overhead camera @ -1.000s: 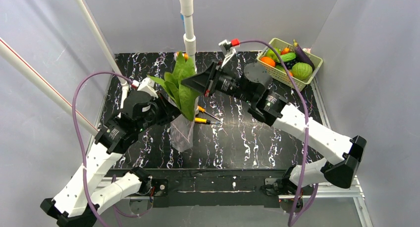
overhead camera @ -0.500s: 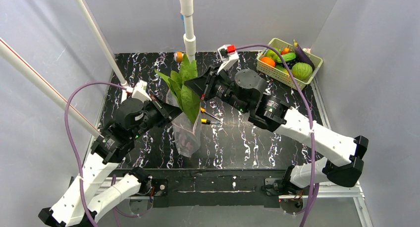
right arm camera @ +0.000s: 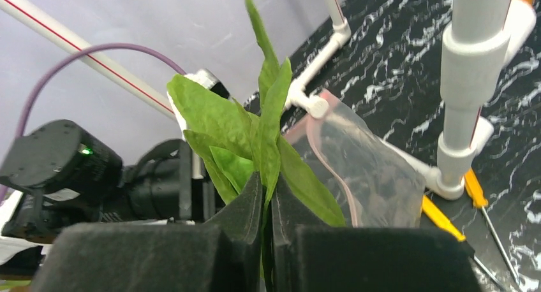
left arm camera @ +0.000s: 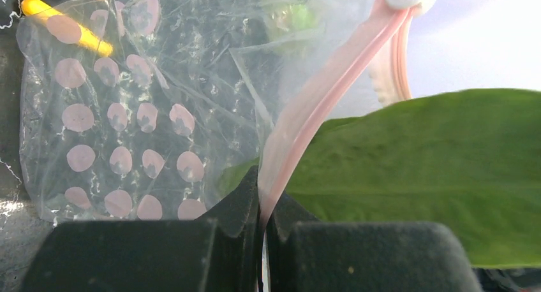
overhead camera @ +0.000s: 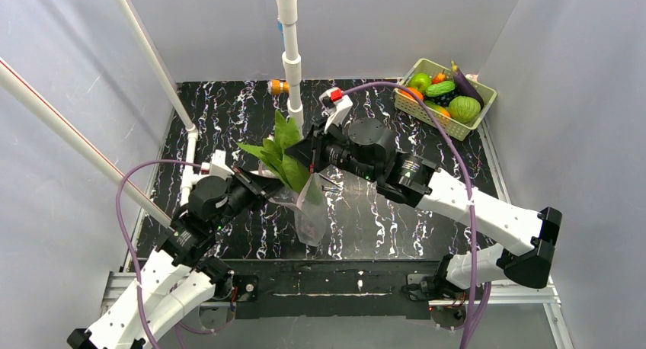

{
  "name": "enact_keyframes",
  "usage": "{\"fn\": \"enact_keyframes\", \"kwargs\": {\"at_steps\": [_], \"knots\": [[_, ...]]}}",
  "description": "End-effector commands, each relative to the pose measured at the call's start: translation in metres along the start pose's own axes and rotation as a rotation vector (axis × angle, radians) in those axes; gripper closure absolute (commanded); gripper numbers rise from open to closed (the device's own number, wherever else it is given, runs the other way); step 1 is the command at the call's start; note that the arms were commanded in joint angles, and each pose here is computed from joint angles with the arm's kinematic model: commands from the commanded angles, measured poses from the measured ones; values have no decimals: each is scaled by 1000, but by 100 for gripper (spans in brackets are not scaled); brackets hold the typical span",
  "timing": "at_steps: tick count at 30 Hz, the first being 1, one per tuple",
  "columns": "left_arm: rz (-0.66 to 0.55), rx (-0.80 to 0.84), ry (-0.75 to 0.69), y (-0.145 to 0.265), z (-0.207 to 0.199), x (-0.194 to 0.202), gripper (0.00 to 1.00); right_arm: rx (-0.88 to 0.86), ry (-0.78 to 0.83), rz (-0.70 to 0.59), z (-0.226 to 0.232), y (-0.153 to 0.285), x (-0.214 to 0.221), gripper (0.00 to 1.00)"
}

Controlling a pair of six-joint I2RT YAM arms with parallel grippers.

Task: Place the food in the zip-top bag and seal the zipper
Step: Place the fake vegetable in the zipper food storage bag.

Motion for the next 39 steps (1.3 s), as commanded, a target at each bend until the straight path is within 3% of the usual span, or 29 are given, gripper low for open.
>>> {"fn": "enact_keyframes", "kwargs": {"at_steps": [1, 3, 7, 12, 16, 19, 27, 39], "knots": [[-79, 48, 4, 5, -8, -8, 100, 12, -62, -29, 3, 5, -4, 91], [-81, 40, -32, 11, -17, -10, 100, 23, -78, -30, 5, 5, -5, 89], [-61, 38, -87, 15, -34, -12, 100, 46, -64, 1, 11, 6, -7, 75], [-59, 37, -101, 17, -32, -12, 100, 36, 31, 76, 18, 15, -11, 53], [-67, 46, -99, 20, -28, -12, 100, 2, 125, 117, 17, 33, -12, 25], [-70, 55, -101, 22, -30, -12, 100, 14, 166, 155, 14, 43, -12, 15], [-52, 76, -88, 23, -36, -11, 100, 213, 95, 177, -3, 58, -5, 21], [-66, 71, -96, 31, -41, -13, 100, 136, 53, 226, 16, 33, 8, 34]]}}
Point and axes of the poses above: each gripper's point midway between its finger pads, its own y axis back along the fingers, its own z axis along the line the jaws close on, x = y × z, the point moved 9 cm from there along y, back along the fingers, and after that the axes turned 7 degrees about y, right-handed, at the moved point
